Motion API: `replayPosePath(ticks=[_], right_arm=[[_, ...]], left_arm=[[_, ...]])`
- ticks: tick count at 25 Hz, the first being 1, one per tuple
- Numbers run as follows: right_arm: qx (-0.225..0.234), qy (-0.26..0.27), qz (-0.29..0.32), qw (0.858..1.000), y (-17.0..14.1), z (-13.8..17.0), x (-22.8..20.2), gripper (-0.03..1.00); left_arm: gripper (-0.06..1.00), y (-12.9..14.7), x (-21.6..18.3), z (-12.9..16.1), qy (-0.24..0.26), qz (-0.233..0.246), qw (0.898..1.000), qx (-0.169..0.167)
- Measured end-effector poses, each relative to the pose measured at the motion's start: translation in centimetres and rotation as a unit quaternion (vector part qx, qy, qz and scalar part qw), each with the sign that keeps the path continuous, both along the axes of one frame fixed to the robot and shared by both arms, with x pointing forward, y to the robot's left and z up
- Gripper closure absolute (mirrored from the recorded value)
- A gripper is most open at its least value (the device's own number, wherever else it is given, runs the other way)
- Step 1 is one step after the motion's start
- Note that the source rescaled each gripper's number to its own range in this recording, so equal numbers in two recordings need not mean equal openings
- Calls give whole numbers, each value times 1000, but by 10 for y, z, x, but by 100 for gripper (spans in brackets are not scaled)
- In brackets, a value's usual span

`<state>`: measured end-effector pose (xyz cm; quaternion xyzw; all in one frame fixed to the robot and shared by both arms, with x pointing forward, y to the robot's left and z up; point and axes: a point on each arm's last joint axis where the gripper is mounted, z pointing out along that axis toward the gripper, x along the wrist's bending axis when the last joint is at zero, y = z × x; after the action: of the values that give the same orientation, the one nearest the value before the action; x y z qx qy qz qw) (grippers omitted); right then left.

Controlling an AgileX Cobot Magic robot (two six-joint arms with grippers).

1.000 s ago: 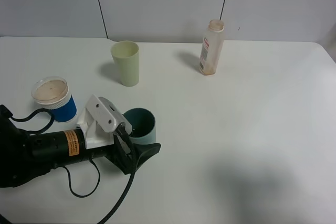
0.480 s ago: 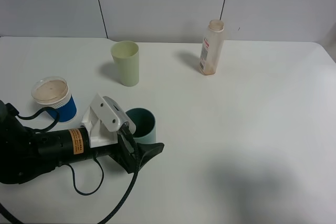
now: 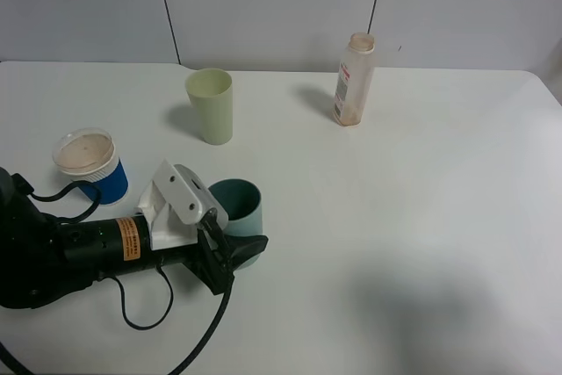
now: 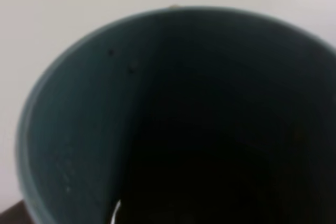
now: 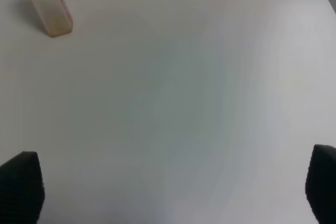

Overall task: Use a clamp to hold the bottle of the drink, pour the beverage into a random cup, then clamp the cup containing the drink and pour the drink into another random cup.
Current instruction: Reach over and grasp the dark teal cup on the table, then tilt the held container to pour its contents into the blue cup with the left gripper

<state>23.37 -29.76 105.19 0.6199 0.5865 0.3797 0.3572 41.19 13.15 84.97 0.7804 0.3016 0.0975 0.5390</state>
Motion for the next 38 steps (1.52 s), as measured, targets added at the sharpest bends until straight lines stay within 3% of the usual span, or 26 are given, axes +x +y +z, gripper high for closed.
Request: replayPosePath(ticks=[9, 18, 38], right_arm=[[0, 0, 0, 1000, 0, 0, 0, -3], [0, 0, 0, 1000, 0, 0, 0, -3], [0, 0, 0, 1000, 0, 0, 0, -3]], left_arm=[[93, -1, -2, 0, 10, -5, 1000, -6], [93, -2, 2, 19, 11, 15, 999, -44], [93, 51, -29, 54, -20, 152, 986, -65]])
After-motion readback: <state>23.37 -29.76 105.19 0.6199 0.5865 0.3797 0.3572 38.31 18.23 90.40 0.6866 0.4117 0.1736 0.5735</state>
